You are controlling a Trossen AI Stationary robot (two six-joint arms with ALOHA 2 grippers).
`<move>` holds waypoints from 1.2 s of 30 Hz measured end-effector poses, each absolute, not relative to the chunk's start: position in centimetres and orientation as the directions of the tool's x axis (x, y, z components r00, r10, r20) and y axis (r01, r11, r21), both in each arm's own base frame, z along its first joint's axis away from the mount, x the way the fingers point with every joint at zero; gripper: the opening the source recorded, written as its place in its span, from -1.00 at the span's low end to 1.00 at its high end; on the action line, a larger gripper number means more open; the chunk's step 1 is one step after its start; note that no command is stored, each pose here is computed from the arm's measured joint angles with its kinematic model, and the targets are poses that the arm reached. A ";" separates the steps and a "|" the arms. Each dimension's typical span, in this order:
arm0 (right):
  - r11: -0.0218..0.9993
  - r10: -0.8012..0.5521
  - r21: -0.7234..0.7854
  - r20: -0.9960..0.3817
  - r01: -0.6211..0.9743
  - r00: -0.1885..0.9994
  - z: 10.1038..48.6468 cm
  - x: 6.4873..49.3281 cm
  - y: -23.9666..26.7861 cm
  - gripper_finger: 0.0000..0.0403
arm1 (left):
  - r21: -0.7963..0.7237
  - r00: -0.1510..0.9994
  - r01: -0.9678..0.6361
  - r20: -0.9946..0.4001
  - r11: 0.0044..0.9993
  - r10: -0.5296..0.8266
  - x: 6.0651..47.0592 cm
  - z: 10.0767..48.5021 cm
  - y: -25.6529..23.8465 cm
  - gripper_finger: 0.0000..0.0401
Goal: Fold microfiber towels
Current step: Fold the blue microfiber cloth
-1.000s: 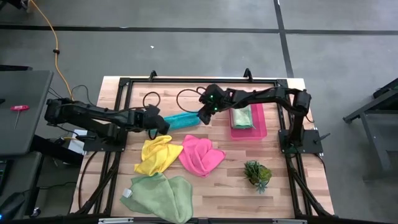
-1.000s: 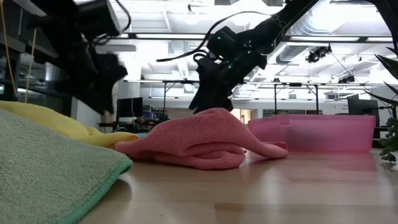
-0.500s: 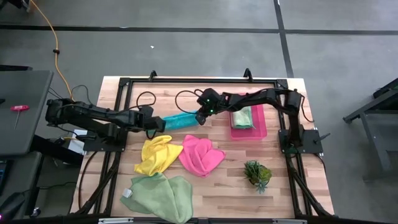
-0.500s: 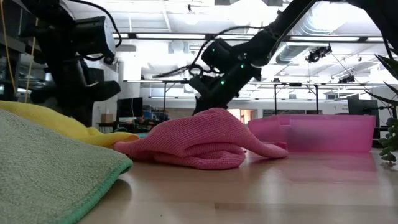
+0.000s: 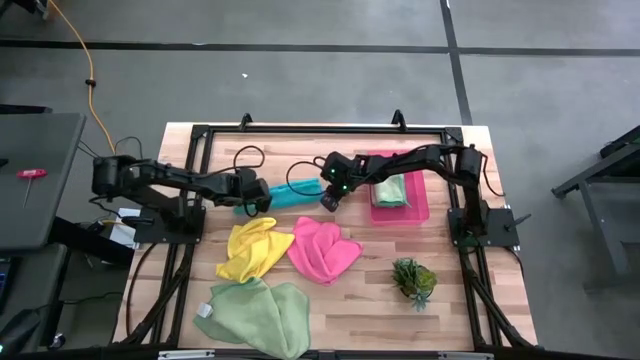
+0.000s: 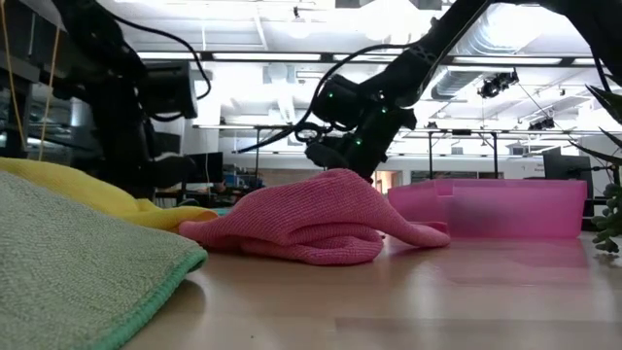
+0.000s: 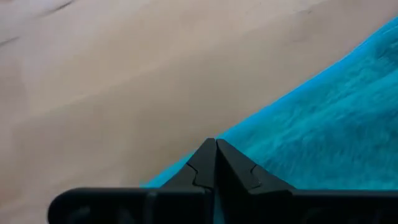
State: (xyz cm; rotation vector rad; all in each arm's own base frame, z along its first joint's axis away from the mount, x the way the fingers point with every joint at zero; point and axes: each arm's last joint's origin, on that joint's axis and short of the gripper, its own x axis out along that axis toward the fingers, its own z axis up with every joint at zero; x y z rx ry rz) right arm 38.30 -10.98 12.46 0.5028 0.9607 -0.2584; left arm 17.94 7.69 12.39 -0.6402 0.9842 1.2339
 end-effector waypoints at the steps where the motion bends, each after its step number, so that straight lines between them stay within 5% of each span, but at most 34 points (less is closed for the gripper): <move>1: 0.857 0.014 0.290 -0.839 0.426 0.544 12.5 38.2 -10.8 -1.00 | 0.098 0.041 -0.960 -0.878 0.262 0.477 18.1 12.3 8.0 -1.00; 7: 0.871 0.026 0.269 -0.860 0.410 0.509 12.9 37.9 -9.9 -1.00 | 0.127 0.161 -0.870 -0.840 0.477 0.518 19.7 12.0 9.6 -1.00; 15: 0.907 0.038 0.292 -0.774 0.302 0.632 16.3 37.5 -11.5 -1.00 | 0.183 0.178 -0.805 -0.832 0.564 0.525 19.8 16.3 10.6 -1.00; 22: 0.873 0.039 0.384 -0.672 0.302 0.740 14.9 39.3 -12.2 -1.00 | -0.097 0.459 -0.729 -0.804 0.677 0.379 18.5 19.5 7.3 -1.00; 26: 0.858 0.057 0.425 -0.636 0.288 0.770 14.0 40.2 -11.6 -1.00 | -0.202 0.476 -0.767 -0.816 0.609 0.329 17.6 19.4 5.0 -1.00; 36: 0.848 0.024 0.383 -0.717 0.365 0.697 12.2 40.0 -11.4 -1.00 | -0.153 0.240 -0.948 -0.918 0.278 0.315 16.2 14.4 3.6 -1.00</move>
